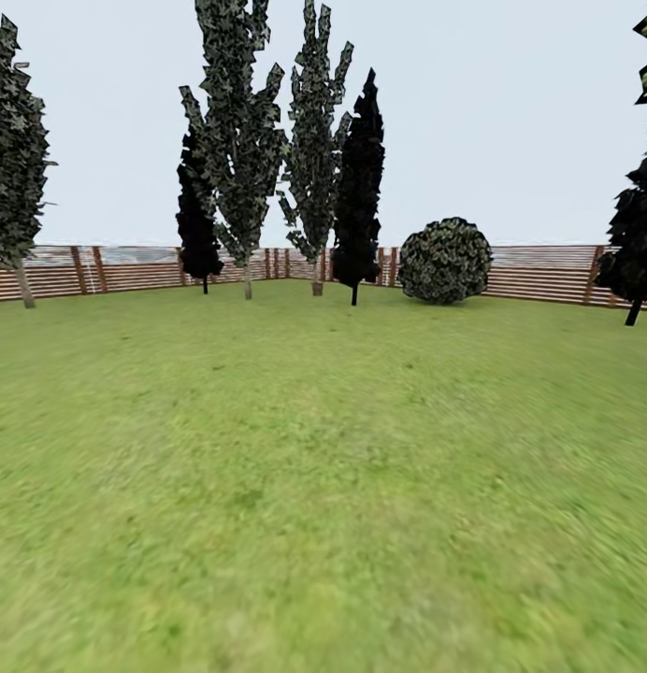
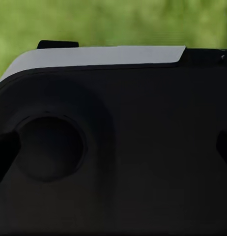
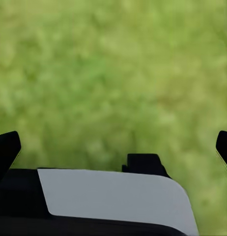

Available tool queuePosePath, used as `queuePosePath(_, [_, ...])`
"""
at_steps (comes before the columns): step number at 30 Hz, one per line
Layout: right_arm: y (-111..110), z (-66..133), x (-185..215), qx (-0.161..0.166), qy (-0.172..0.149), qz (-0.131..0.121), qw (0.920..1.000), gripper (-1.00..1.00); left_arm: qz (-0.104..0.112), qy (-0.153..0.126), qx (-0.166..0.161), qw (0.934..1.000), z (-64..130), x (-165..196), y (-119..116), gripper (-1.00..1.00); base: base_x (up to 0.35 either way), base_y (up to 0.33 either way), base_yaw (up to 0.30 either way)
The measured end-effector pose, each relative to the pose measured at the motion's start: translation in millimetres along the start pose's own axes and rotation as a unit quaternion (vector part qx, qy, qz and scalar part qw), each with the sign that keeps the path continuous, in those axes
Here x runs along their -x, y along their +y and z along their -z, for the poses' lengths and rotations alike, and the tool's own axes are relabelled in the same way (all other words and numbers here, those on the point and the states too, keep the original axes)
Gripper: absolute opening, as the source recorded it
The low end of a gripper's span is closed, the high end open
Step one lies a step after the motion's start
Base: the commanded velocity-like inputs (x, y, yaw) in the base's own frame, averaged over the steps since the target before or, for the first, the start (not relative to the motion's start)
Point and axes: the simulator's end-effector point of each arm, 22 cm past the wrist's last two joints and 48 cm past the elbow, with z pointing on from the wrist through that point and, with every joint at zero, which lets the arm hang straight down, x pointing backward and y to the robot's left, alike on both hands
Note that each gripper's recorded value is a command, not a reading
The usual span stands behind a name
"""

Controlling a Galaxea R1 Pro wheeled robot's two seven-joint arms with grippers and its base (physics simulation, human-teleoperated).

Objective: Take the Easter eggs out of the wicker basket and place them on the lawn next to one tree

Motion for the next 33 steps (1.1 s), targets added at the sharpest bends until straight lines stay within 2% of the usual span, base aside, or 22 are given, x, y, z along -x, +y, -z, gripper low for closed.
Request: queuePosePath(33, [-1.0, 0.0, -0.8, -0.001, 0.001, -0.001, 1.0, 1.0, 0.0, 0.001, 0.001, 1.0, 0.1, -1.0, 0.9, 1.0, 0.334, 0.0, 0.0])
